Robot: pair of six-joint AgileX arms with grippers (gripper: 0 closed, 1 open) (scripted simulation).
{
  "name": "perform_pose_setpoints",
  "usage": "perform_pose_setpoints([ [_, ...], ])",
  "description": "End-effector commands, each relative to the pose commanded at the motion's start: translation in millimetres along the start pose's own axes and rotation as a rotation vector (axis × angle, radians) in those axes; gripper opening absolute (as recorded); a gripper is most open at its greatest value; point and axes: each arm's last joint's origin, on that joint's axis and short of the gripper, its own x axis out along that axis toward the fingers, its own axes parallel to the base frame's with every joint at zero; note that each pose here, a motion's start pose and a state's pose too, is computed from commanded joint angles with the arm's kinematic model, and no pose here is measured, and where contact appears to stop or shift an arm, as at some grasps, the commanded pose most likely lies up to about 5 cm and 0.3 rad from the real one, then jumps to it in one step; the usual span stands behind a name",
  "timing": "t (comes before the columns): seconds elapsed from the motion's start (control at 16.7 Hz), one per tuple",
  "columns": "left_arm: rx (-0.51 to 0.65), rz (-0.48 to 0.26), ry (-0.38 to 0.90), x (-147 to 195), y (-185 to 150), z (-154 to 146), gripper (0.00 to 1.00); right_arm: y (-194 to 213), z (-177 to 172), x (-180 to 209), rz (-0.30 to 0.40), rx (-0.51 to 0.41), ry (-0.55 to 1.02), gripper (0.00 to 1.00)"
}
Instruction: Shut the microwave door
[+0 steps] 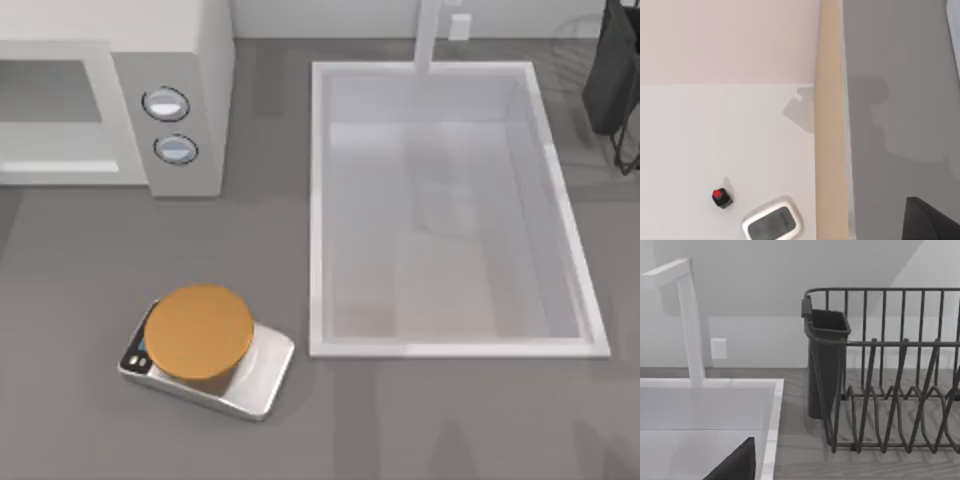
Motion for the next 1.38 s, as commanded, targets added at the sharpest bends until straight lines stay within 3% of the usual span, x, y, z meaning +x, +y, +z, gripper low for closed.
perform_pose_setpoints([
  [0.54,0.002,0.004,-0.006,64,1,-64,0.0,0,0,0,0.0,0.0,0.0,1.0],
  [0.9,0.003,0.0,-0.005,66,-1,-65,0.0,0,0,0,0.0,0.0,0.0,1.0],
  [1.08,0.009,0.005,-0.007,66,-21,-60,0.0,0,0,0,0.0,0.0,0.0,1.0],
  [1.38,-0.003,-0.007,0.004,68,-83,-65,0.0,0,0,0,0.0,0.0,0.0,1.0],
])
